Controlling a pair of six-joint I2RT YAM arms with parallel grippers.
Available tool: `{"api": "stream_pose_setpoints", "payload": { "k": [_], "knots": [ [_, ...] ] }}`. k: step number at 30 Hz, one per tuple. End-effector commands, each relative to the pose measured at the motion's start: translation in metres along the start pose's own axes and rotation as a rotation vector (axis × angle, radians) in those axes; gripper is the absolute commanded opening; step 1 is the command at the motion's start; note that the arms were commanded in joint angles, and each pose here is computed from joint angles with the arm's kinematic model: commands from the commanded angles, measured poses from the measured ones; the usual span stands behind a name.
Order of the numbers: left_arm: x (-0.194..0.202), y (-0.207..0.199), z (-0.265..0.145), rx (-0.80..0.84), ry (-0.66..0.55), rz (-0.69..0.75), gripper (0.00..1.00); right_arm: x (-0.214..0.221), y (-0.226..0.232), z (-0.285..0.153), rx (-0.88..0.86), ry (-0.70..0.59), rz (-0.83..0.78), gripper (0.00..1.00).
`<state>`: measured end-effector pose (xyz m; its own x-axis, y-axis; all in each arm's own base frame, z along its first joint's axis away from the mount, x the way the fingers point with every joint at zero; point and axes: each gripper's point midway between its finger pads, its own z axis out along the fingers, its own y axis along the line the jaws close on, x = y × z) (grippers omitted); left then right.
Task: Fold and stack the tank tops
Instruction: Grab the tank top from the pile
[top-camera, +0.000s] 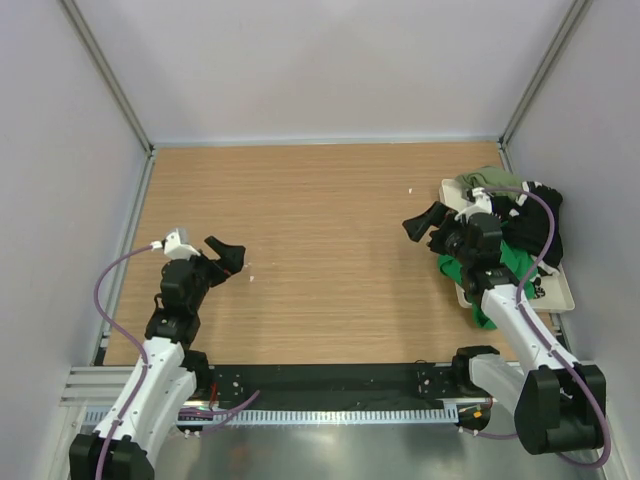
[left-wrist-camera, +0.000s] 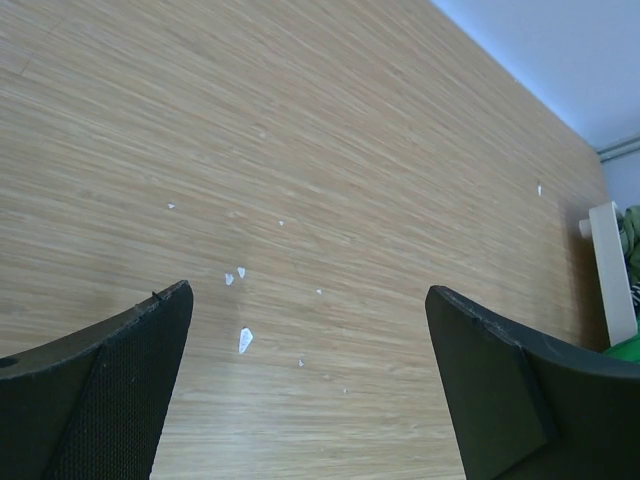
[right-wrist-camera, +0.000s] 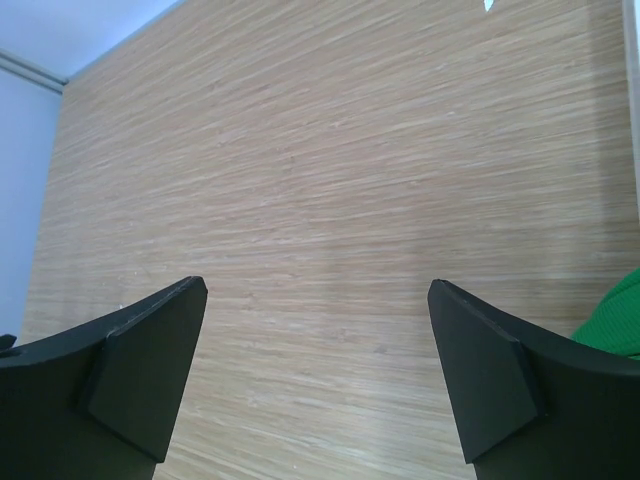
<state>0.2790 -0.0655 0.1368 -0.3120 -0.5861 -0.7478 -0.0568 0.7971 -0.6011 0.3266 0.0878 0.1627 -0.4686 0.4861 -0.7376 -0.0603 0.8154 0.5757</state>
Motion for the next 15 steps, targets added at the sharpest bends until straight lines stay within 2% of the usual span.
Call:
{"api": "stream_pose_setpoints", "payload": {
  "k": [1,6,10,13,14,15],
  "knots": [
    [-0.008,-0.004,-0.002,0.012,-0.024,0.048,1.00,-0.009,-0.003,-0.003,0.035,-0.059,0.025,1.00],
    [-0.006,-0.010,-0.002,0.051,-0.016,0.060,0.99,-0.011,-0.009,-0.004,0.088,-0.032,0.013,0.92],
    [-0.004,-0.011,-0.001,0.062,-0.008,0.062,1.00,-0.032,-0.020,-0.010,0.202,-0.077,-0.006,0.91],
    [-0.004,-0.015,-0.001,0.080,-0.001,0.067,1.00,-0.058,-0.044,-0.023,0.406,-0.141,-0.001,0.92],
    [-0.004,-0.016,-0.001,0.084,-0.001,0.068,1.00,-0.067,-0.062,-0.030,0.524,-0.174,0.005,0.92],
    [-0.004,-0.017,-0.001,0.089,0.000,0.068,1.00,-0.066,-0.074,-0.037,0.602,-0.161,0.007,0.92]
  ]
}}
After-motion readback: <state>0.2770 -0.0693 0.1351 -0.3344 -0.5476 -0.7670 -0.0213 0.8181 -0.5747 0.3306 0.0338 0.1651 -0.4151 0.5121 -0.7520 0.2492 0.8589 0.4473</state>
